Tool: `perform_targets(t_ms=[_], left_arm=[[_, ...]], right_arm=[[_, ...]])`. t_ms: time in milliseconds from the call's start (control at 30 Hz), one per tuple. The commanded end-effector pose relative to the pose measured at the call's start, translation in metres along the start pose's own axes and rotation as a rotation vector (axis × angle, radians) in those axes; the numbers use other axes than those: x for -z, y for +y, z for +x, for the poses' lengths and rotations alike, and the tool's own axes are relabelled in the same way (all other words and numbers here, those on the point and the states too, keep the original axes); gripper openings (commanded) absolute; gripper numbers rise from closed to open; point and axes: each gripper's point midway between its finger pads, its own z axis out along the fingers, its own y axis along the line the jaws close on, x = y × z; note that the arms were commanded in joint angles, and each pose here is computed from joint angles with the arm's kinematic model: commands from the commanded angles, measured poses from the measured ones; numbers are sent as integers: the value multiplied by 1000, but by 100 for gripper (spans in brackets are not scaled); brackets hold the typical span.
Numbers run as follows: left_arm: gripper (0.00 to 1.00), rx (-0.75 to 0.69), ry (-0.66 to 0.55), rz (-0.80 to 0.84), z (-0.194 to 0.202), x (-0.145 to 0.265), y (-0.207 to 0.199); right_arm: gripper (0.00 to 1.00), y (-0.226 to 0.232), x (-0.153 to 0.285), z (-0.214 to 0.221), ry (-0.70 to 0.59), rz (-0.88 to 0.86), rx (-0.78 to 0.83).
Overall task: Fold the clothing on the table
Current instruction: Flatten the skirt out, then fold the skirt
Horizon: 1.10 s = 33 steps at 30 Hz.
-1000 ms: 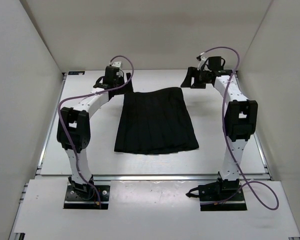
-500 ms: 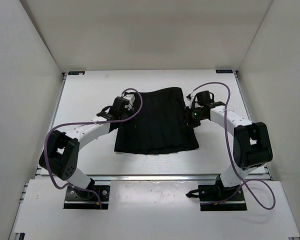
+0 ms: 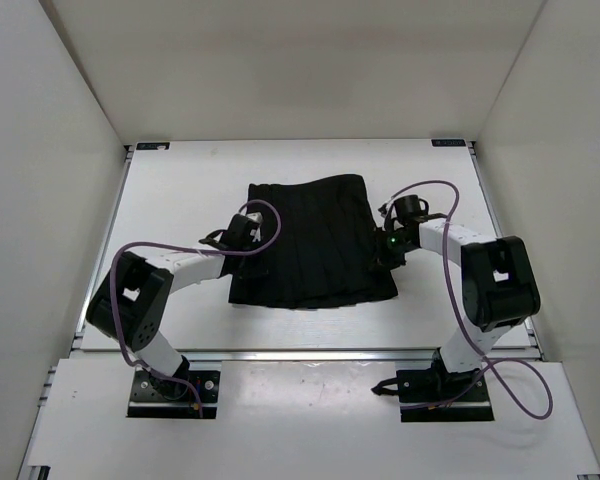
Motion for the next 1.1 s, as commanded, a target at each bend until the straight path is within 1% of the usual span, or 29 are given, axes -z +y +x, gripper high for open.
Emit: perform_targets(t_ms=[0, 133, 167, 233, 400, 467, 500, 533, 567, 600, 633, 667, 700, 733, 767, 800, 833, 867, 900, 967, 1000, 1067], left_arm=[[0, 43, 8, -71, 7, -4, 14], [0, 114, 24, -105, 9, -5, 26], [0, 133, 10, -138, 7, -5, 37], [0, 152, 0, -160, 2, -3, 43], [0, 159, -38, -183, -16, 7, 57], [0, 143, -29, -143, -24, 8, 51], [0, 127, -5, -112, -23, 9, 47], [0, 73, 5, -94, -30, 12, 43], [5, 49, -3, -39, -44, 15, 27], [12, -3, 29, -39, -40, 19, 25], [19, -42, 10, -52, -54, 28, 21], [38, -76, -32, -59, -70, 38, 12], [49, -109, -49, -96, -77, 44, 16], [68, -139, -88, -92, -91, 56, 12], [87, -144, -132, -99, -102, 67, 10], [98, -148, -172, -81, -116, 77, 9], [99, -159, -207, -65, -126, 83, 10], [98, -147, -216, -19, -131, 89, 10], [99, -129, -230, -14, -137, 92, 17], [99, -107, -236, -46, -142, 95, 33], [99, -113, -221, -52, -139, 94, 34], [99, -123, -180, -55, -129, 87, 35]], right_arm=[[0, -17, -6, -2, -1, 28, -40], [1, -33, 0, -1, 24, 52, -90], [0, -37, 2, 1, 27, 51, -104], [0, -43, 8, -2, -1, 65, -98], [0, -63, 15, -3, -31, 94, -113], [0, -65, 18, -6, -31, 84, -118], [0, -62, 22, -11, -39, 78, -115], [0, -56, 27, -19, -57, 59, -109], [0, -51, 30, -24, -67, 47, -98], [2, -44, 39, -37, -110, 36, -74], [3, -31, 52, -53, -169, 12, -32], [8, -20, 61, -63, -212, -11, 1], [20, -8, 74, -79, -268, -36, 41], [31, 0, 90, -94, -332, -32, 69], [58, 8, 101, -103, -378, -24, 99], [88, 13, 112, -114, -422, -24, 120], [93, 19, 120, -121, -454, -33, 145], [94, 17, 125, -123, -473, -22, 143], [93, 15, 125, -124, -477, -33, 130], [96, 4, 117, -115, -436, -28, 113], [99, 1, 111, -111, -415, -24, 106], [99, -2, 101, -101, -381, -14, 99]])
